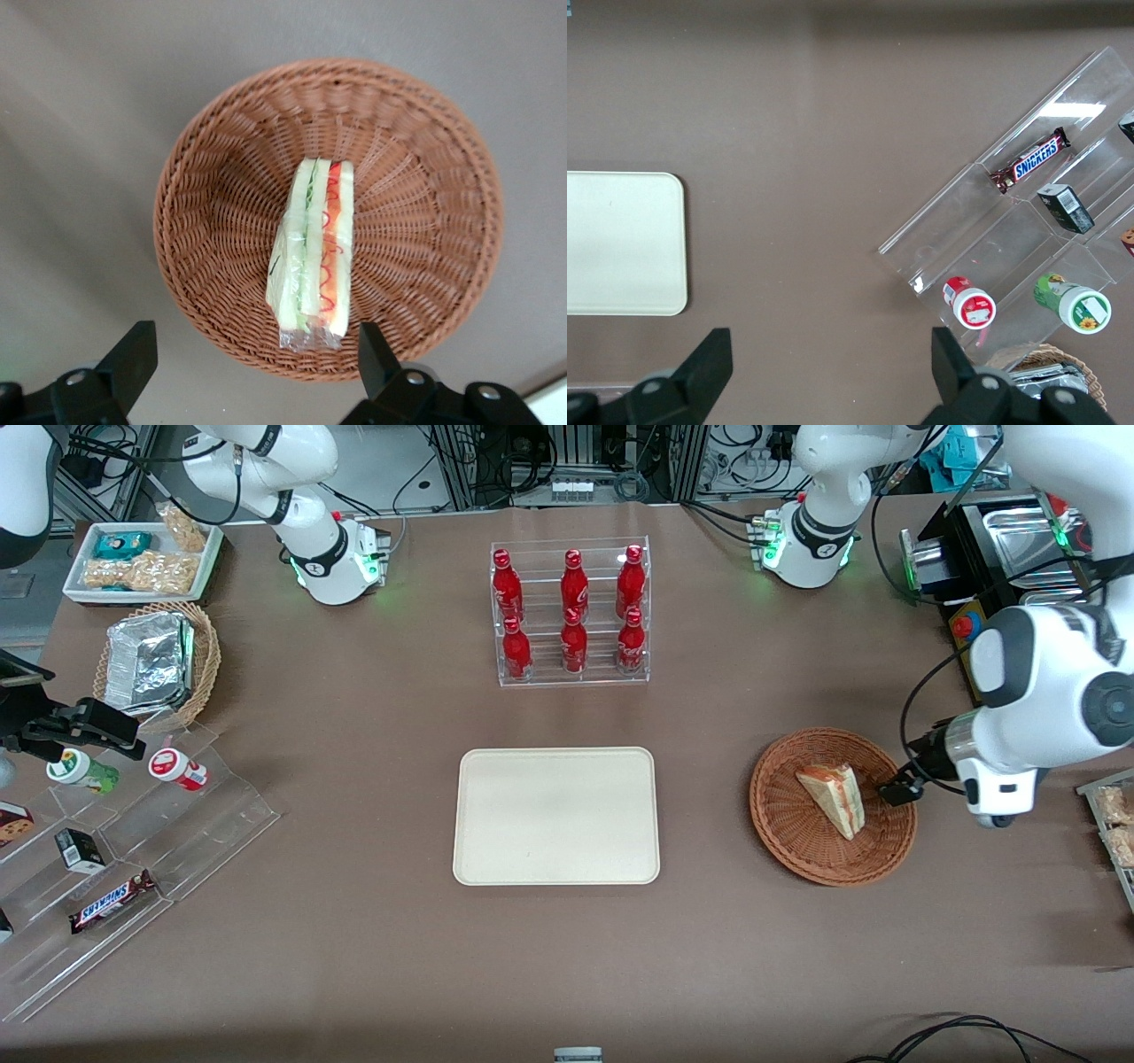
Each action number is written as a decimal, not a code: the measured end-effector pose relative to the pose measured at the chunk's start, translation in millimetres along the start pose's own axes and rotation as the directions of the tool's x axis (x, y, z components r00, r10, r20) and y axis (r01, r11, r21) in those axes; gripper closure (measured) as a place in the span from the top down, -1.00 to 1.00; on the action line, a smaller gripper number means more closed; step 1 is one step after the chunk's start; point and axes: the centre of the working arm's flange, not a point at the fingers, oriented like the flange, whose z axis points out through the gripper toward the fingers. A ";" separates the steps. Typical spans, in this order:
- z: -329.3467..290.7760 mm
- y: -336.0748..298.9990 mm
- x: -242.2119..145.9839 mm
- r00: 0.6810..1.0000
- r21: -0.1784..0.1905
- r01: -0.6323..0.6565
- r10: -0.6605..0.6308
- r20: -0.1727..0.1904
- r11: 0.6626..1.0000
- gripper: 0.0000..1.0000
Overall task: Place sandwich from basket to tray
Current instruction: 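Lower the open left gripper around the sandwich and close it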
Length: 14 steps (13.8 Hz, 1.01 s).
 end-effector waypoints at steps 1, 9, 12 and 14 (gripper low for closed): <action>11.5 4.3 -7.3 1.000 0.012 -0.011 0.010 0.010 1.000 1.00; 43.1 13.5 -12.7 0.997 0.090 -0.068 0.071 -0.032 0.994 1.00; 48.7 19.7 -13.6 0.996 0.088 -0.076 0.080 -0.038 0.993 1.00; 46.3 22.9 -11.5 0.996 0.074 -0.077 0.081 -0.048 0.994 1.00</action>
